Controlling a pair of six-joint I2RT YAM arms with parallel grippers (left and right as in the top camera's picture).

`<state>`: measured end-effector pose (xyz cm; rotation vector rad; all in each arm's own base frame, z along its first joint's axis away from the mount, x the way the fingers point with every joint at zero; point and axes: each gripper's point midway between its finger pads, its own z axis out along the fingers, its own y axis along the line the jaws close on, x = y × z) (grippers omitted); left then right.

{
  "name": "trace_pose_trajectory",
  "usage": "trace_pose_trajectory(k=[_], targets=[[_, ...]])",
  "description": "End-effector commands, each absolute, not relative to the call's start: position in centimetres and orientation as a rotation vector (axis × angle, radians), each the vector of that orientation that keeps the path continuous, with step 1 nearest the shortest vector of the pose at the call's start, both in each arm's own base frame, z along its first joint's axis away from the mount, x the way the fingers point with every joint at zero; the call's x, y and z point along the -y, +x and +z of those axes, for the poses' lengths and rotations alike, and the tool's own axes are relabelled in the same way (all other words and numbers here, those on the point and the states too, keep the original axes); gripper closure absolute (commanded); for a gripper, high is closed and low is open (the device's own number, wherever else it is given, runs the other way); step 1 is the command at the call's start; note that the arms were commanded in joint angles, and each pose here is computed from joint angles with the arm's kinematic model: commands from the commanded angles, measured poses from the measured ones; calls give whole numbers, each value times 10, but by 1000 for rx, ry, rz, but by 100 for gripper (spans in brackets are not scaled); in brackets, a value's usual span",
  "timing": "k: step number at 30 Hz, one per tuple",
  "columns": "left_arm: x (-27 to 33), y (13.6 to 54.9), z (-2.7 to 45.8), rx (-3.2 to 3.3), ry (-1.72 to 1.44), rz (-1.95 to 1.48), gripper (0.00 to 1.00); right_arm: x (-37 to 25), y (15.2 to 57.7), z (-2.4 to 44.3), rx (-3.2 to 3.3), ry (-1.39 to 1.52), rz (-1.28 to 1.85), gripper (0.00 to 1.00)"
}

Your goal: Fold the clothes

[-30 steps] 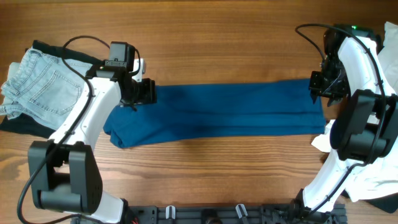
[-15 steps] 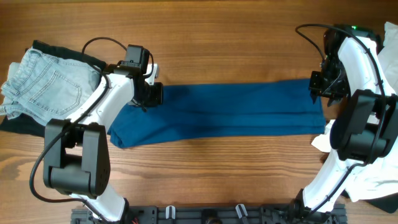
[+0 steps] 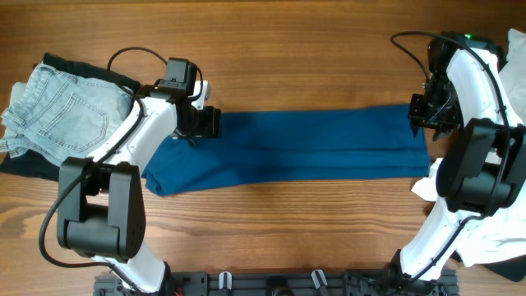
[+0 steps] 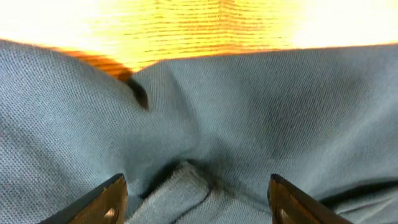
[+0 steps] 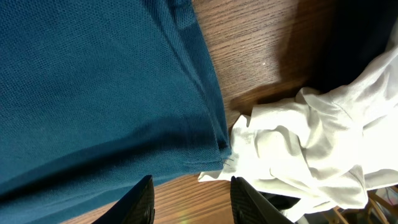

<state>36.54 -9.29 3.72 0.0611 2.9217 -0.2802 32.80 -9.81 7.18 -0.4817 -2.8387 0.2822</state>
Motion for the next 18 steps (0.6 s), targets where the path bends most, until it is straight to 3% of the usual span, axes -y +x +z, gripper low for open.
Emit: trace_pose_trajectory(k=[1, 2, 5, 9, 13, 14, 16, 17, 18], targets=[[95, 365, 34, -2933, 30, -286, 44, 97, 327, 79, 2861, -482, 256, 60], [95, 363, 33, -2940, 31, -285, 50, 97, 327, 79, 2861, -482, 256, 60], [95, 357, 25, -2970, 35, -280, 38, 97, 327, 79, 2861, -483, 256, 60], [95, 354, 22, -2978, 34, -279, 33, 96, 327, 78, 2862, -483, 246, 60], [95, 354, 19, -2984, 34, -278, 35, 96, 327, 78, 2862, -483, 246, 60], [95, 353, 17, -2990, 33, -276, 39, 96, 327, 78, 2862, -483, 246, 60], [95, 352, 14, -3000, 32, -274, 60, 96, 327, 79, 2859, -482, 246, 60], [95, 352, 14, -3000, 32, -274, 73, 96, 327, 79, 2858, -482, 246, 60], [95, 353, 14, -2996, 33, -275, 96, 96, 326, 79, 2857, -481, 246, 60]])
